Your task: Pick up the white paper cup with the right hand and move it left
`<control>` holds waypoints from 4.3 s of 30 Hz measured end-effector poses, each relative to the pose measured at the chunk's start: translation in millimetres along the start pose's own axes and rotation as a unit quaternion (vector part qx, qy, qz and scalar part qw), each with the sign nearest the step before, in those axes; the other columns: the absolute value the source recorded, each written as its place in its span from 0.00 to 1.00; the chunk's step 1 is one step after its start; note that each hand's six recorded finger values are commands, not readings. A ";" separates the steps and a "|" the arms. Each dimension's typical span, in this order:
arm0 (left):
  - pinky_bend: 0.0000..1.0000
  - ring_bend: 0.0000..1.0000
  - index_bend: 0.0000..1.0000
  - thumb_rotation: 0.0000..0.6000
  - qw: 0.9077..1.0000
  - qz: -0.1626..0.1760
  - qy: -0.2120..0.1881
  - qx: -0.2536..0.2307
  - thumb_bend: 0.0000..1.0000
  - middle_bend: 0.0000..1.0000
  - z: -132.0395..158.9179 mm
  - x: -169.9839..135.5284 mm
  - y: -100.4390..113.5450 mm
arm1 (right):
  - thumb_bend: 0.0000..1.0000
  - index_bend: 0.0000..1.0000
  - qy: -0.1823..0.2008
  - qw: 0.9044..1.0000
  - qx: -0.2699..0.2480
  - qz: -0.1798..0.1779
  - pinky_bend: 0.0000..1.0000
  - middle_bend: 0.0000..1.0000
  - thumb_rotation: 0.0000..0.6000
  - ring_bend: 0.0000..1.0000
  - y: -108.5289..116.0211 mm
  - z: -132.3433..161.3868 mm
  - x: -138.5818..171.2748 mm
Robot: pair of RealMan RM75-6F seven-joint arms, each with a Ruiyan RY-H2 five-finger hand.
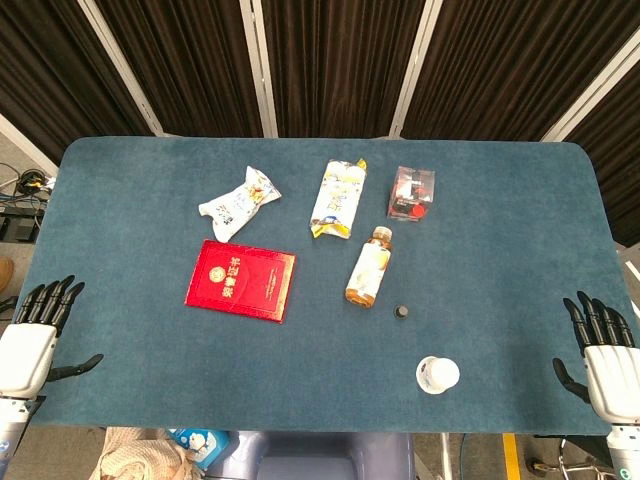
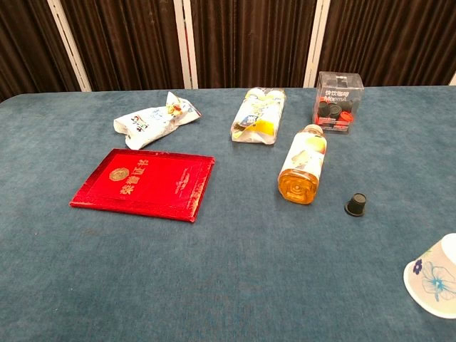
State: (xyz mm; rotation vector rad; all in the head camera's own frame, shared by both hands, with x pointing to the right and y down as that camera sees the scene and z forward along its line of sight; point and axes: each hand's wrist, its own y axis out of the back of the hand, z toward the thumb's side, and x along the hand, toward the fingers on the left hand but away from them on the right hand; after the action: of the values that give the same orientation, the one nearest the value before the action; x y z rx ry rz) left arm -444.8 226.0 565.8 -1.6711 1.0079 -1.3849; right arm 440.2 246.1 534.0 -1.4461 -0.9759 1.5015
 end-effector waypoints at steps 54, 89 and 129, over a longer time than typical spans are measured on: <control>0.00 0.00 0.00 1.00 1.000 -0.010 0.007 0.004 0.00 0.00 -1.8 2.3 -3.7 | 0.33 0.00 0.296 0.932 0.011 0.210 0.28 0.00 1.00 0.10 -71.1 126.0 8.6; 0.00 0.00 0.00 1.00 1.000 -0.010 0.008 0.003 0.00 0.00 -1.5 2.7 -3.8 | 0.42 0.45 0.269 0.952 0.020 0.143 0.58 0.37 1.00 0.47 -60.6 135.5 -29.8; 0.00 0.00 0.00 1.00 1.000 -0.011 0.009 -0.014 0.00 0.00 -2.1 3.8 -2.1 | 0.39 0.07 0.222 0.970 0.022 0.100 0.30 0.25 1.00 0.29 -89.5 195.2 -110.2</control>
State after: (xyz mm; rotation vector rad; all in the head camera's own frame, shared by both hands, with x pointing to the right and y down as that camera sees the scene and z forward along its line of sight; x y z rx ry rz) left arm -446.3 223.3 569.6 -1.6980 1.0244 -1.4085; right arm 250.0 177.8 665.9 -1.7884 -0.5336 1.2455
